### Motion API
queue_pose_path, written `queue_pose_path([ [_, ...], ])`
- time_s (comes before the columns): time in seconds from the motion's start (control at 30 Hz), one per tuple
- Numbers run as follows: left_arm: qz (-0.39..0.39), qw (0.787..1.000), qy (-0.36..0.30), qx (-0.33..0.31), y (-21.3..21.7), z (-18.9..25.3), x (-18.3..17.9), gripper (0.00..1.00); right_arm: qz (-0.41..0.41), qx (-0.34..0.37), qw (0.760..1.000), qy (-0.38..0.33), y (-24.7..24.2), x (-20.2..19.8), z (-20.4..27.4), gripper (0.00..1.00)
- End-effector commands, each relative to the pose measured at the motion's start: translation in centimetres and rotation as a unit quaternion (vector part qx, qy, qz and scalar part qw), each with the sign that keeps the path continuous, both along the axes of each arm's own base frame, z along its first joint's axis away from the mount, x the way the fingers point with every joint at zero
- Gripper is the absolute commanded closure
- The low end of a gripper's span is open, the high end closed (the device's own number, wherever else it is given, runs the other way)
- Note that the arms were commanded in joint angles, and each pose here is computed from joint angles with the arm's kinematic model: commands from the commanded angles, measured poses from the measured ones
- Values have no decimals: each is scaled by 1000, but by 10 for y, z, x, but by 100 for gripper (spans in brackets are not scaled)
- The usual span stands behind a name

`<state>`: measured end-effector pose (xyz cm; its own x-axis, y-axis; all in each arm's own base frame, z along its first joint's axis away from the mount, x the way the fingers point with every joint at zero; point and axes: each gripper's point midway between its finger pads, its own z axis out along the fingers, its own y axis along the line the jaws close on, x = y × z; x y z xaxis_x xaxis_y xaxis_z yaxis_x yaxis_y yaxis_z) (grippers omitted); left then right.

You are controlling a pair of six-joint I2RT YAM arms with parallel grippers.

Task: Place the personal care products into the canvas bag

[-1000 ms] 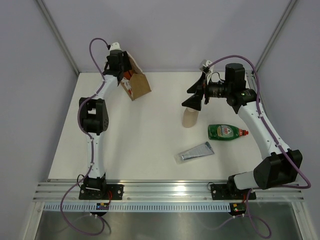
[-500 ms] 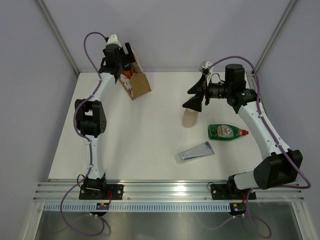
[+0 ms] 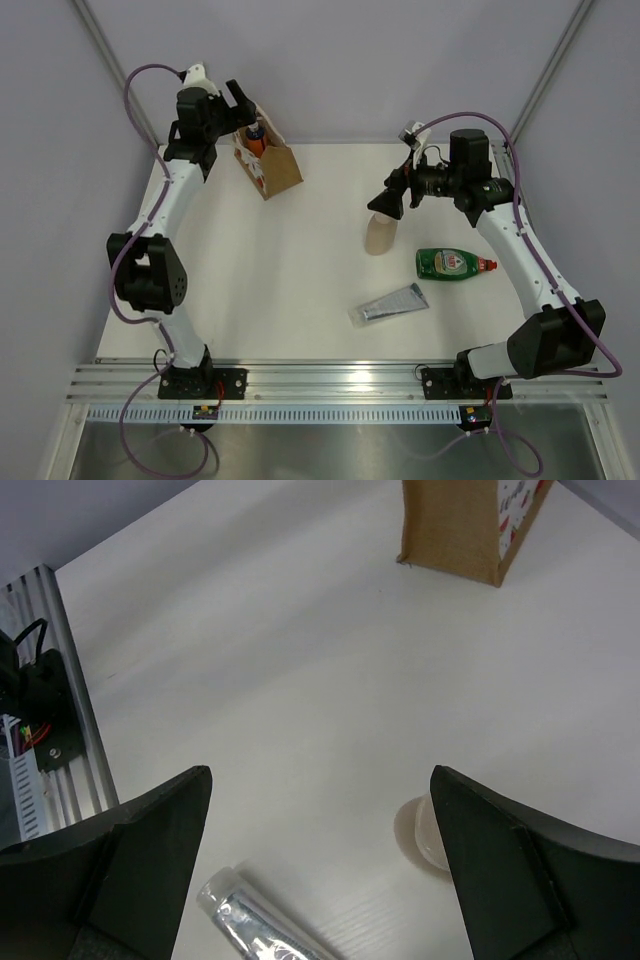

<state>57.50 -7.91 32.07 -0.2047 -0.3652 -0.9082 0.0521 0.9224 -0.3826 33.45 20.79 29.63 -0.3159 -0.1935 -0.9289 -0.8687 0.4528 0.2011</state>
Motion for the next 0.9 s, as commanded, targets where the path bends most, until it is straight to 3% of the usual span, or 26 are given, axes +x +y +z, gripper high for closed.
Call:
queue_pose_path([
  [0.0, -39, 999, -14, -17, -11, 23, -39, 1, -71, -18, 997, -12, -16, 9, 14, 0],
  [0.03, -42, 999, -22, -21, -11, 36, -57, 1, -94, -26, 995, -7, -23, 12, 12, 0],
  [0.07, -41, 999, -11, -20, -9, 31, -68, 1, -162, -38, 986, 10, -37, 24, 6, 1],
  [0.17, -28, 999, 2, -22, -1, 14, -114, 1, -231, -63, 970, 46, -61, 25, -18, 0],
  [0.23, -19, 999, 34, -19, 5, -23, -141, 1, -225, -65, 971, 50, -64, 15, -25, 1],
  [0.3, -9, 1000, 16, -18, 12, -15, -175, 1, -216, -67, 971, 74, -62, 6, -49, 0],
  [0.33, 2, 999, 40, -14, 18, -41, -188, 1, -218, -65, 970, 87, -61, 4, -56, 1],
  [0.37, 9, 1000, 23, -16, 22, -32, -208, 1, -250, -63, 958, 123, -64, 4, -74, 0],
  [0.47, 32, 999, 20, -16, 33, -50, -245, 1, -306, -54, 940, 140, -63, 11, -102, 1],
  [0.6, 42, 999, 4, -24, 39, -67, -276, 1, -294, -40, 954, 49, -36, 22, -99, 0],
  [0.7, 36, 999, 13, -37, 36, -92, -289, 1, -327, -50, 943, -17, -27, 40, -99, 1],
  [0.87, 28, 998, 11, -63, 32, -102, -305, 1, -384, -56, 920, -54, -39, 72, -100, 0],
])
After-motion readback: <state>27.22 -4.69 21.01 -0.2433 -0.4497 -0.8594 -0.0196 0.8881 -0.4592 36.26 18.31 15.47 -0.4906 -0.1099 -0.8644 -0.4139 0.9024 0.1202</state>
